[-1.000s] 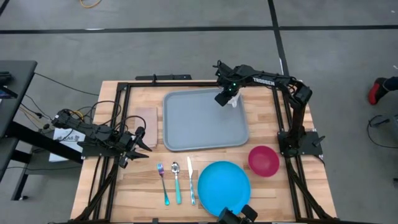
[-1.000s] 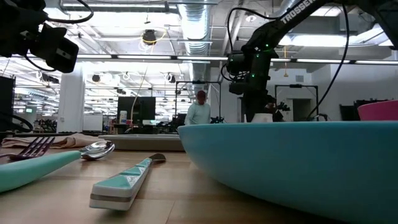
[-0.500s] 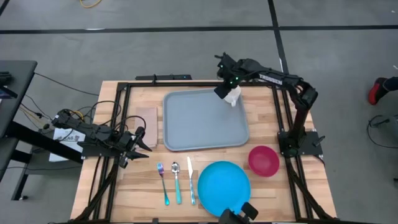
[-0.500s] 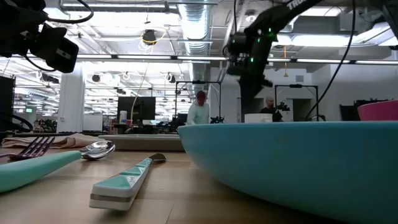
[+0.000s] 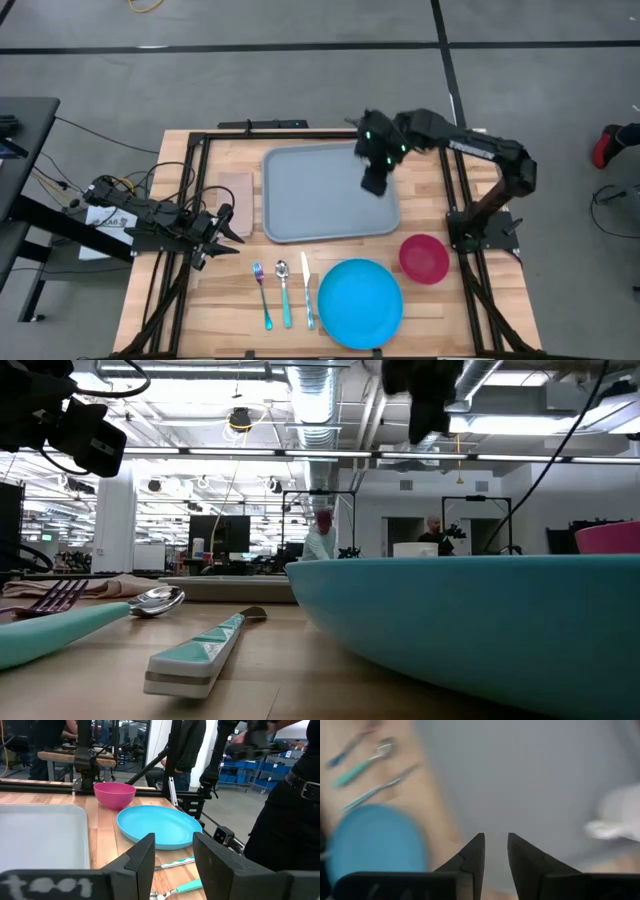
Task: Set up tray
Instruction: Put the blue plate at the bottom of the white mug on the blue tray
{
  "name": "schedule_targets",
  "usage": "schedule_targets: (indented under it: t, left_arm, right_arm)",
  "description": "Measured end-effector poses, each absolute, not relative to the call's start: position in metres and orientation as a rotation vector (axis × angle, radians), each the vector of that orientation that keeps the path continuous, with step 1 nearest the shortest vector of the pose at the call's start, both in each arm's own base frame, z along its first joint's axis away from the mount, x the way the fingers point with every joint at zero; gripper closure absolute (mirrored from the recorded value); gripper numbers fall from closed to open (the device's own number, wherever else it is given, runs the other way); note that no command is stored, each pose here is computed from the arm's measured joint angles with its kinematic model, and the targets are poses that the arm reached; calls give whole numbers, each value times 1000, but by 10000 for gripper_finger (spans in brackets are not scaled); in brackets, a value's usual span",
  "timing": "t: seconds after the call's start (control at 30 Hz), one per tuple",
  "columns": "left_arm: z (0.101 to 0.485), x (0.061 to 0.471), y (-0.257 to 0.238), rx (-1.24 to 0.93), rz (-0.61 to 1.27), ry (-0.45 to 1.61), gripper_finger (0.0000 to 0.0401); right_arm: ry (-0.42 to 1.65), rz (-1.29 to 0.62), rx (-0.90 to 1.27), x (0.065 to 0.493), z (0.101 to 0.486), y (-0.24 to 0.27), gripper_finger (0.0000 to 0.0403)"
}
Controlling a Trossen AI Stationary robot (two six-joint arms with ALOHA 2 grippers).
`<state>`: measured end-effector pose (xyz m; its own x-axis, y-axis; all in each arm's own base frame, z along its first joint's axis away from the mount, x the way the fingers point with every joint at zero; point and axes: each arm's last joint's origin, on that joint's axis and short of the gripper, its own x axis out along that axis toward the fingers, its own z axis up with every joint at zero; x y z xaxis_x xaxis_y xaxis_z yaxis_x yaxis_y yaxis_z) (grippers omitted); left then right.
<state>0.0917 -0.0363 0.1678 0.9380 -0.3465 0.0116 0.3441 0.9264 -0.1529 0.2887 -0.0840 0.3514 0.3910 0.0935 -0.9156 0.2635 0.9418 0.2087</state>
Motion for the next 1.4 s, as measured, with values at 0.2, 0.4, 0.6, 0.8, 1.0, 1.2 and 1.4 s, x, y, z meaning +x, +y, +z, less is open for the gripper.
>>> schedule_targets:
  t: [0.2, 0.4, 0.6, 0.8, 1.0, 1.2, 1.4]
  left_arm:
    - [168, 92, -36, -154, -354, 16, 280]
    - [168, 92, -36, -154, -354, 16, 280]
    - [168, 92, -36, -154, -354, 15, 280]
    - [168, 92, -36, -154, -354, 16, 280]
    - [168, 92, -36, -154, -354, 16, 280]
    - [168, 92, -36, -154, -354, 16, 280]
    - [168, 92, -36, -154, -354, 16, 280]
  right_arm:
    - [1148, 40, 348, 293, 363, -13, 268]
    - [1295, 63, 267, 290, 350, 58, 189]
    - [1453, -9, 135, 277, 293, 113, 164]
    - [1444, 2, 133, 267, 240, 129, 172]
    - [1414, -62, 183, 265, 203, 120, 192]
    - [1378, -65, 298, 273, 189, 104, 205]
    - [1357, -63, 366, 279, 184, 91, 212]
